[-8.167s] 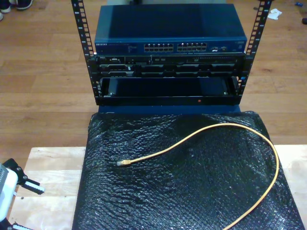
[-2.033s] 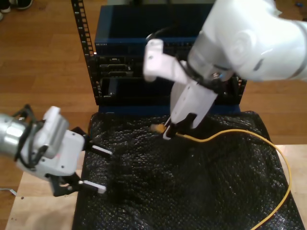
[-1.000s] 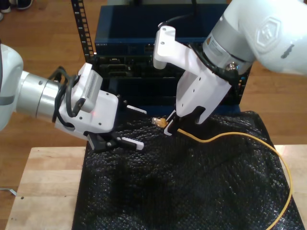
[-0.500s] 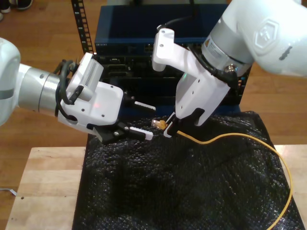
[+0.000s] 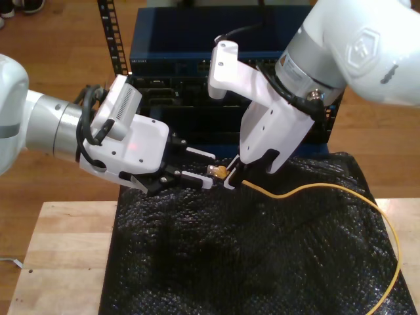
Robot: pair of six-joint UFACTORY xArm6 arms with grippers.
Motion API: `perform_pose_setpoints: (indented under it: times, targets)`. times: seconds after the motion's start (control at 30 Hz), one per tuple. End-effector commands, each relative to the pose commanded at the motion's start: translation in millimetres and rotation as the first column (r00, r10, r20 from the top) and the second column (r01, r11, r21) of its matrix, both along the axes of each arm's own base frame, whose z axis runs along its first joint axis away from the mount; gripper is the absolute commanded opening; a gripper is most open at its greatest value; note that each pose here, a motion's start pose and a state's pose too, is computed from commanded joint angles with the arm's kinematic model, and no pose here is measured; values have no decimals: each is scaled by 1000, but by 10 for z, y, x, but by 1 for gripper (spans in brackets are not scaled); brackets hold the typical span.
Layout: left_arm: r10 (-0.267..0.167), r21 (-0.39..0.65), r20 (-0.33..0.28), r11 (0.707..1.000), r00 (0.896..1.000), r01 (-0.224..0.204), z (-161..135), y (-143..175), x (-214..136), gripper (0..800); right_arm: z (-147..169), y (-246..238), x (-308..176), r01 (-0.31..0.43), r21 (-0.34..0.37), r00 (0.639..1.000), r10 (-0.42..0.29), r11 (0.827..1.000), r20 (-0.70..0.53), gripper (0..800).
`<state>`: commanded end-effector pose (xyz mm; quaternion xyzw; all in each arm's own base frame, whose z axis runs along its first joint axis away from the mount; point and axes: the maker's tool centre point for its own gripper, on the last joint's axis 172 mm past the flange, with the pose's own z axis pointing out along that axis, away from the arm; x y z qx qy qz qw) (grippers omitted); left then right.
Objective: Grab the cable and plug it in
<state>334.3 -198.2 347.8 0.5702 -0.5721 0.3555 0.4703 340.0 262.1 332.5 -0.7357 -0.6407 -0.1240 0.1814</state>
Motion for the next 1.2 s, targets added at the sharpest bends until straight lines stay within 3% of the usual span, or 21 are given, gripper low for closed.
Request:
perform_pose_setpoints:
  times: [0.17, 0.4, 0.5, 0.9, 1.2]
  targets:
    - [-1, -3, -5, 1000, 1000, 1, -9, -3, -2, 261, -13, -1, -2, 0, -1, 1000, 0, 1000, -3, 7]
    - [-1, -3, -6, 1000, 1000, 1, -13, -3, -1, 246, -33, -2, -13, 0, -2, 1000, 0, 1000, -8, 7]
    - [-1, -3, -8, 1000, 1000, 1, -18, -3, -4, 203, -33, -2, -13, 0, -2, 1000, 0, 1000, -8, 7]
    - [-20, -13, -20, 1000, 1000, 19, -28, -35, -51, 176, -39, -3, -12, 1, -2, 1000, -1, 1000, -8, 7]
    - [-19, -12, -18, 1000, 1000, 19, -30, -34, -47, 31, -37, 0, -13, 1, -1, 1000, -1, 1000, -8, 7]
